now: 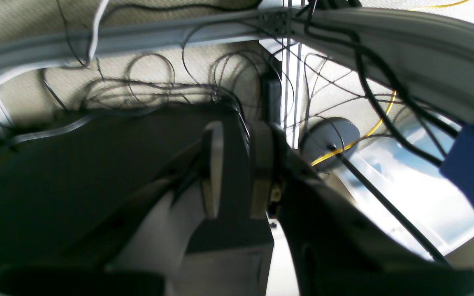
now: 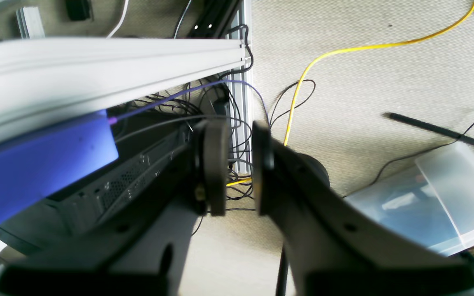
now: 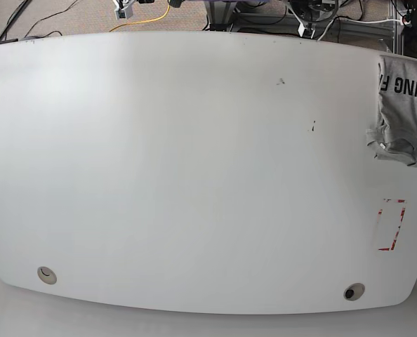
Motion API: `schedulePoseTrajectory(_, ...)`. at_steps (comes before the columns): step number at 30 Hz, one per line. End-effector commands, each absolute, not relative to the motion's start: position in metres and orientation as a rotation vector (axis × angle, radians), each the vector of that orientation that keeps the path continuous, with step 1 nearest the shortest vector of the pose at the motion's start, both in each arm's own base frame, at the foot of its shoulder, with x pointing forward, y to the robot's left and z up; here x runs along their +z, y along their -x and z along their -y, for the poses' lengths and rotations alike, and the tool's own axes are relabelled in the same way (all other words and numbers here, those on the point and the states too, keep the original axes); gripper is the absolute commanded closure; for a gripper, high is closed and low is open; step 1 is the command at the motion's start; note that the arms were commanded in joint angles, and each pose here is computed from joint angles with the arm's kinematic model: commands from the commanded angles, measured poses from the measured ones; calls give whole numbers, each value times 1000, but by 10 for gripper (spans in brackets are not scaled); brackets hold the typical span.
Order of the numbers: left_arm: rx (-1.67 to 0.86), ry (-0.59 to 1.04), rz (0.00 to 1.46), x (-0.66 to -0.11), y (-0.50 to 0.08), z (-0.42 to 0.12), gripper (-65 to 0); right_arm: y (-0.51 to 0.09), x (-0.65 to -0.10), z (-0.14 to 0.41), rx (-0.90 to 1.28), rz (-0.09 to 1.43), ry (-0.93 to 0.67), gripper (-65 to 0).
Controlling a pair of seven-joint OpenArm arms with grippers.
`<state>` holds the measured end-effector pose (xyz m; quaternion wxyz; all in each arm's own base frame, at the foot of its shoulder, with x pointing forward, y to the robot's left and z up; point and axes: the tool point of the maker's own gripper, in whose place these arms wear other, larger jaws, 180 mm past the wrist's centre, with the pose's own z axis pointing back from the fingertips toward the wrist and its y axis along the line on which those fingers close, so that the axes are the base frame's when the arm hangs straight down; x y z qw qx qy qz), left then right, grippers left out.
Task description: Layout the t-shirt on the table in an organized manner, then fold the t-shirt properly
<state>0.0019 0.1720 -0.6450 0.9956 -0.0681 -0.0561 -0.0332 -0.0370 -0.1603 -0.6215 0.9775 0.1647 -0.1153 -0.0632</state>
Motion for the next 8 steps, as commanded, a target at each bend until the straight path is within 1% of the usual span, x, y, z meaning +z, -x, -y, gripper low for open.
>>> schedulePoseTrajectory(1, -54, 138, 106, -648, -4, -173, -101, 39, -627, 161, -145, 211, -323, -95)
schedulePoseTrajectory(8, -44, 64, 119, -650, -16, -186, -101, 30, -631, 160, -157, 208, -318, -98)
